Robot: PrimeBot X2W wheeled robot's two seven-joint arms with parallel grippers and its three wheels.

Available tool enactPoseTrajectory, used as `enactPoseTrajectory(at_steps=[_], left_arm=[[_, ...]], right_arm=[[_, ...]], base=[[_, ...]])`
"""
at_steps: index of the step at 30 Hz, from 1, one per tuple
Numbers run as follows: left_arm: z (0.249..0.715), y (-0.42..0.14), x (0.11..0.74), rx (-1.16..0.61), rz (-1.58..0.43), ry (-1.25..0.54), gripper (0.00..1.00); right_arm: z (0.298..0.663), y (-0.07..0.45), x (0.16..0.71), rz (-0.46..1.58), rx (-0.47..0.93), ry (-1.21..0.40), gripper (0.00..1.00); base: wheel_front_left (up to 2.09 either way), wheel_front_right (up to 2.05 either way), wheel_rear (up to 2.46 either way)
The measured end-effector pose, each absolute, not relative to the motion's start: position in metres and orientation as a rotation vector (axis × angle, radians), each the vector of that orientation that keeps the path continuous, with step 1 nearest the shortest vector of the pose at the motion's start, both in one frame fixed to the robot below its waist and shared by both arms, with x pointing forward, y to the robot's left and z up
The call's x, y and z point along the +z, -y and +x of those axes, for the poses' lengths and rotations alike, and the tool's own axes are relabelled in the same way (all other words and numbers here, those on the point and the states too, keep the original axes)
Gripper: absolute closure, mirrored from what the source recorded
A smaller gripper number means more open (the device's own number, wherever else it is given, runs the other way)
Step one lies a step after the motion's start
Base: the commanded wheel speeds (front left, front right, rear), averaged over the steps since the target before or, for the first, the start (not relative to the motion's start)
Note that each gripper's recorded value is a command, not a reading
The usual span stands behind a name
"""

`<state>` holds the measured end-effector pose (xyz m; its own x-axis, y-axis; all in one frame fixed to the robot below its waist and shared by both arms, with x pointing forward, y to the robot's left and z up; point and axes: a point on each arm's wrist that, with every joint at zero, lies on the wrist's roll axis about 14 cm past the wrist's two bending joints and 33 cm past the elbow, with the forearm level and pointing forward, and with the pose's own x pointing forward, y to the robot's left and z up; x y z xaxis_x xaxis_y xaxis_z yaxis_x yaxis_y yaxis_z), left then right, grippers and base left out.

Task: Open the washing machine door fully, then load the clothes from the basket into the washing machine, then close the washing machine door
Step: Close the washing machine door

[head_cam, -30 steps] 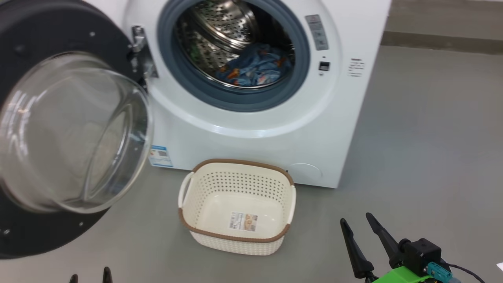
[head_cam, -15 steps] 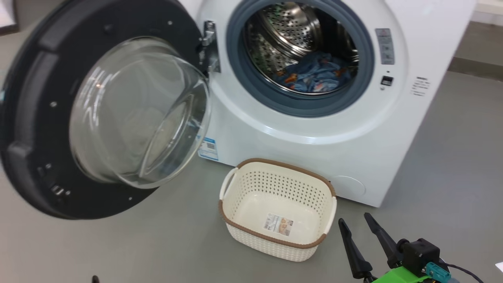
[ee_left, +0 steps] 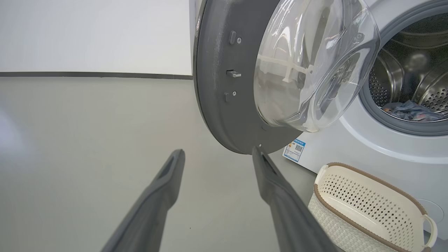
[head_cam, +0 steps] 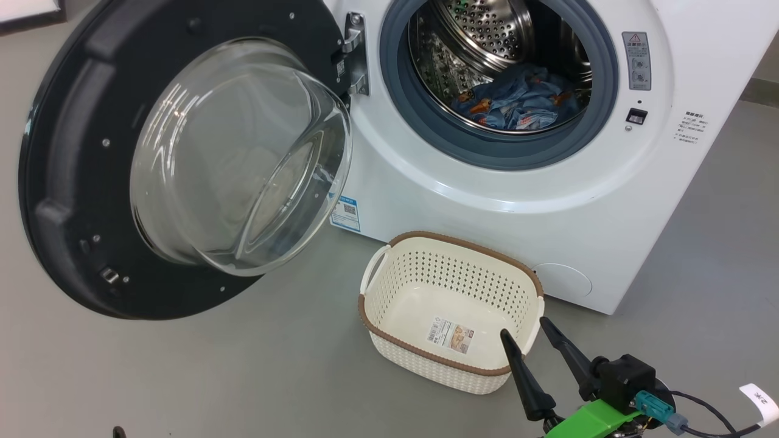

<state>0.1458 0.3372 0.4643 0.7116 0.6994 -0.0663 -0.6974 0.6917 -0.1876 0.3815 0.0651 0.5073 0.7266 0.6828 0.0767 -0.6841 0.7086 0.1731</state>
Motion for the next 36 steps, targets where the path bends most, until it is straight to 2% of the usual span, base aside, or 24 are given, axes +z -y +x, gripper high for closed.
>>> enactPoseTrajectory(at_steps=[17,18,19,20,30,36], left_arm=[[0.141,-0.338,0.465,0.801,-0.207,0.012,0.00],[0.141,-0.338,0.465,0.802,-0.207,0.012,0.33],[0.141,-0.338,0.465,0.802,-0.207,0.011,0.78],[0.141,-0.338,0.465,0.802,-0.206,0.011,1.00],[0.135,-0.346,0.466,0.835,-0.247,0.031,1.00],[0.129,-0.365,0.475,0.872,-0.335,0.115,1.00]], right_arm=[[0.382,-0.067,0.505,0.181,0.764,0.002,0.00],[0.382,-0.067,0.505,0.181,0.764,0.001,0.00],[0.382,-0.067,0.505,0.181,0.764,0.001,0.00],[0.382,-0.067,0.504,0.182,0.764,0.000,0.00],[0.383,-0.066,0.502,0.185,0.762,-0.006,0.00],[0.384,-0.064,0.503,0.186,0.755,-0.003,0.00]], base=[[0.00,0.00,0.00],[0.00,0.00,0.00],[0.00,0.00,0.00],[0.00,0.00,0.00],[0.00,0.00,0.00],[0.00,0.00,0.00]])
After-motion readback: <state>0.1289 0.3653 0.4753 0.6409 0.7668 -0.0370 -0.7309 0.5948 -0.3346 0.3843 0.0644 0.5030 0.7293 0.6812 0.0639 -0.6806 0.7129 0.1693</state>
